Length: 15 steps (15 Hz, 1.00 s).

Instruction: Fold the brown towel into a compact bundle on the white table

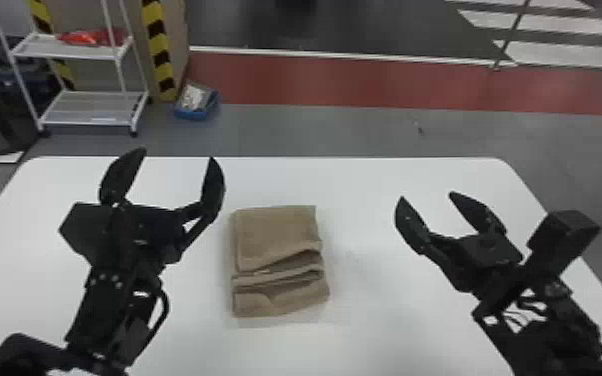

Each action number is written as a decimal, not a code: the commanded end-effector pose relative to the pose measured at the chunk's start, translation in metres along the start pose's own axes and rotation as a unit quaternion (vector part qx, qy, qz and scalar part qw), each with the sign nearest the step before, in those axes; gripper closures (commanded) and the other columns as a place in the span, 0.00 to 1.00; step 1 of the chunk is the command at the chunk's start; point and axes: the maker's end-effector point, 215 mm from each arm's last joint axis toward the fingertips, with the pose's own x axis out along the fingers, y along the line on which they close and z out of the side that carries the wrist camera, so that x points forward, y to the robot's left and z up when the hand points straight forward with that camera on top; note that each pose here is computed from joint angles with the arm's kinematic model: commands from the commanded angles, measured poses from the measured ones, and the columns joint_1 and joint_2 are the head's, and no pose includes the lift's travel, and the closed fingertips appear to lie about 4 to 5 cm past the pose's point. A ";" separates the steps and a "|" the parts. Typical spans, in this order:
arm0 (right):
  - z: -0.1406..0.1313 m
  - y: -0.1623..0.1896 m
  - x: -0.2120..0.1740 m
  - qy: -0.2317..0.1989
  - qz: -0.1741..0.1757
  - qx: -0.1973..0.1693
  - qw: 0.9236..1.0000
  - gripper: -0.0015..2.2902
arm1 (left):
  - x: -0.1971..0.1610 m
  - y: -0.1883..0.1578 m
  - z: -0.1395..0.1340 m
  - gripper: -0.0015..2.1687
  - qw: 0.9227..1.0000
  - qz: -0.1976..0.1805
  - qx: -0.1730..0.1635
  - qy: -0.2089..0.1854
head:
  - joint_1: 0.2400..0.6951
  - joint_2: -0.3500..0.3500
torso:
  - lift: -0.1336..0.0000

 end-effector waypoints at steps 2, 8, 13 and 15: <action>-0.013 0.002 -0.007 0.008 0.000 0.003 1.000 0.02 | 0.006 0.016 -0.012 0.03 1.000 0.010 0.015 0.006 | 1.00 0.37 | 0.07; -0.018 -0.006 -0.005 0.026 -0.005 0.006 1.000 0.02 | -0.004 0.041 -0.032 0.03 0.999 0.028 0.020 0.040 | 1.00 0.42 | 0.07; -0.014 -0.009 -0.001 0.021 -0.015 0.009 1.000 0.03 | -0.008 0.052 -0.045 0.03 0.997 0.036 0.015 0.068 | 1.00 0.43 | 0.07; -0.013 -0.008 0.001 0.016 -0.015 0.012 1.000 0.03 | -0.008 0.056 -0.046 0.03 0.997 0.038 0.012 0.071 | 1.00 0.44 | 0.07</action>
